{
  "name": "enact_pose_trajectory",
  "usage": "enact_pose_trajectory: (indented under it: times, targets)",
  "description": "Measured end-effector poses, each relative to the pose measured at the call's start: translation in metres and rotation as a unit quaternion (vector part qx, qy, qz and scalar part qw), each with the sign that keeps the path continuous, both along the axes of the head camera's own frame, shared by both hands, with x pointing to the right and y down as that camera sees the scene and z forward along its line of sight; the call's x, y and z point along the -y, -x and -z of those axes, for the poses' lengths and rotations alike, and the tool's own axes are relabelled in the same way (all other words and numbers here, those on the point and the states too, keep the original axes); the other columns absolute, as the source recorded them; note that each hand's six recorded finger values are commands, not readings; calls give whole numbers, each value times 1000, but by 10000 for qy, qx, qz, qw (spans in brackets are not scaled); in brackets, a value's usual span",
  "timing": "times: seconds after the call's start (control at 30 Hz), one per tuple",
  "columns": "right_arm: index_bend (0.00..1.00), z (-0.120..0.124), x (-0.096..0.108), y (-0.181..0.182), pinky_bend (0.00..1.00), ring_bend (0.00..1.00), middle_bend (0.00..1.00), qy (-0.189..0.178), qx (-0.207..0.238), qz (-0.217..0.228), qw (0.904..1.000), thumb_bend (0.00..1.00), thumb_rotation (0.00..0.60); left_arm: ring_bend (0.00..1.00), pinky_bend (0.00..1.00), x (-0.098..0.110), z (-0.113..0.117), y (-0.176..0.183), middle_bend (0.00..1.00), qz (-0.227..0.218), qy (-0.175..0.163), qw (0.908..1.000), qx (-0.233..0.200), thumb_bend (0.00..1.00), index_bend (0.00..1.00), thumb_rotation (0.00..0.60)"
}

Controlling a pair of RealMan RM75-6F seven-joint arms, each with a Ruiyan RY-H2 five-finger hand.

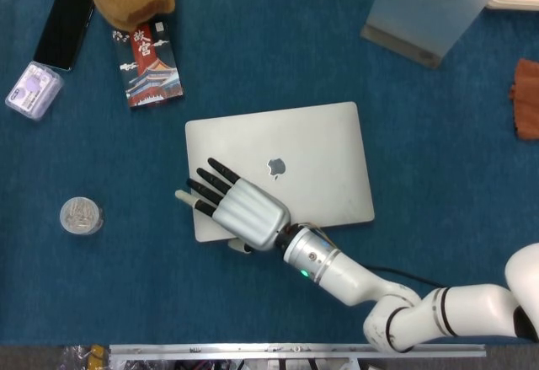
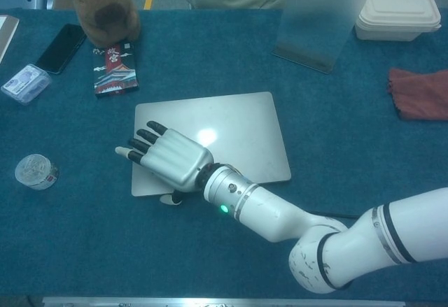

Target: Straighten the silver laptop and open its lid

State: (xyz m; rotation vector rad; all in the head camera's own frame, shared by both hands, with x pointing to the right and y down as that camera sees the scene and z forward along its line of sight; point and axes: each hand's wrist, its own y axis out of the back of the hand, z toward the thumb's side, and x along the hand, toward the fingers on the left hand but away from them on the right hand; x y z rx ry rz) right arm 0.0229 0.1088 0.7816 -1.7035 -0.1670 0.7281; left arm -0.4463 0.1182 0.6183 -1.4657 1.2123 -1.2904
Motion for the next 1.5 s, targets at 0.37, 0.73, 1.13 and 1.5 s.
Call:
enact_pose_trajectory:
  times: [0.37, 0.73, 1.13, 1.5]
  targets:
    - [0, 13, 9, -16, 37, 0, 88, 75, 106, -152, 9998, 193, 469, 99, 83, 0, 2, -2, 135, -18, -18, 10000, 8, 339, 125, 600]
    - [0, 25, 15, -61, 37, 0, 88, 281, -4, -343, 9990, 192, 469, 99, 83, 2, 1, -7, 135, -74, -7, 10000, 14, 340, 125, 600]
    - [0, 18, 15, -85, 37, 0, 88, 276, -269, -423, 9984, 193, 470, 99, 83, 3, 0, -9, 135, -100, 7, 10000, 0, 339, 125, 600]
    - [0, 11, 16, -91, 37, 0, 88, 205, -402, -397, 9982, 193, 470, 99, 83, 4, 0, -10, 134, -101, 7, 9999, -7, 340, 125, 600]
